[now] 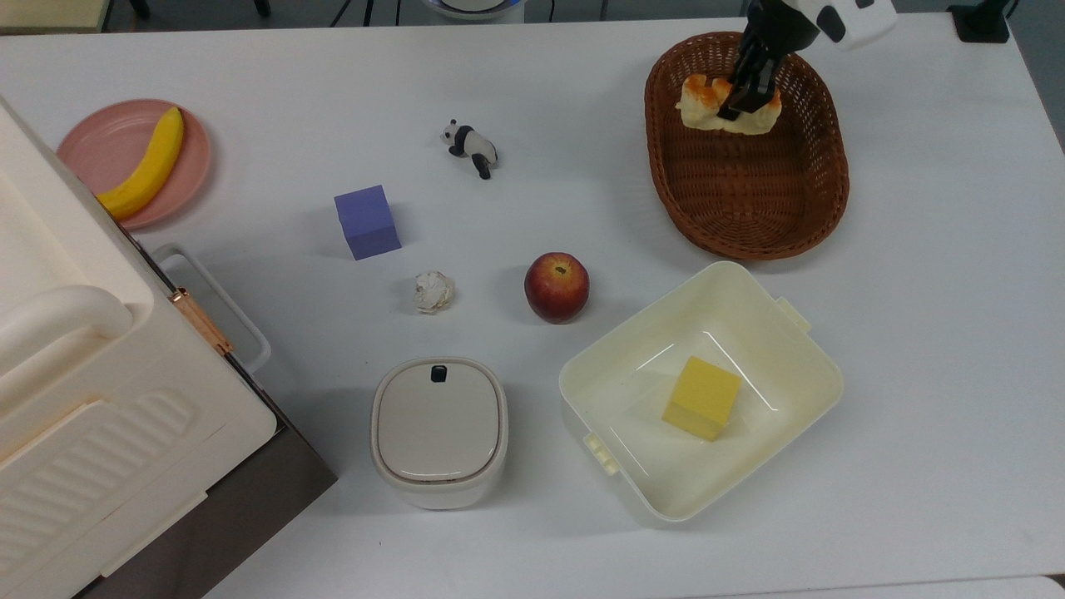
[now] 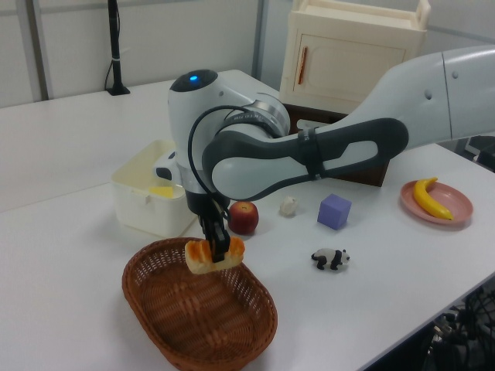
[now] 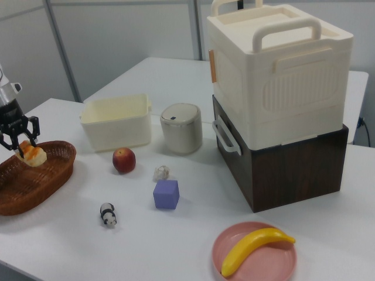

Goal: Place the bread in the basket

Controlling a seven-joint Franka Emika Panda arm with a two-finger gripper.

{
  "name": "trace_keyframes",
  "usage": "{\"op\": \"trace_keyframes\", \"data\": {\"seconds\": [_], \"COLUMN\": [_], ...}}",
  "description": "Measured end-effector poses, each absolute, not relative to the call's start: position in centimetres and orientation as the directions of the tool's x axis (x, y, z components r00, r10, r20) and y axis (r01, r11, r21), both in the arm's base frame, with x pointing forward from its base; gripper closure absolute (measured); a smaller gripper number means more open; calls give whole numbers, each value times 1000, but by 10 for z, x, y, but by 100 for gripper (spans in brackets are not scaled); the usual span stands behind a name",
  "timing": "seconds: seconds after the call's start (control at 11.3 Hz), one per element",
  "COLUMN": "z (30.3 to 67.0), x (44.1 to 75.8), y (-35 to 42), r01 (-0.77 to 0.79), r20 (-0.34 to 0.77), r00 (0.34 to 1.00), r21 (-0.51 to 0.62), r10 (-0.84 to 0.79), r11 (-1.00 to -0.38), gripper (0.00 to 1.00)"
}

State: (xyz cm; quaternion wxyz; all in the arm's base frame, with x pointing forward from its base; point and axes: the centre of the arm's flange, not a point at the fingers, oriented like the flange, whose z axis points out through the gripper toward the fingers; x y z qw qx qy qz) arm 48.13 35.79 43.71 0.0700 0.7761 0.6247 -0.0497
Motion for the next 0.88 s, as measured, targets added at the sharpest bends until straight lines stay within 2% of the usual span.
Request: {"op": "trace_keyframes", "data": {"seconds": [0.26, 0.35, 0.62, 0.71, 0.88], "z": [426, 427, 432, 439, 462], "x": [484, 485, 490, 495, 513], "y": [357, 356, 351, 345, 313], "r01": [977, 976, 973, 965, 925], "r20": [-176, -175, -169, -159, -130], "r00": [215, 216, 231, 262, 378], "r21": [31, 33, 40, 53, 94], "r10": [961, 960, 958, 952, 917], "r11": [-212, -214, -227, -257, -368], "gripper": [15, 2, 0, 0, 0]}}
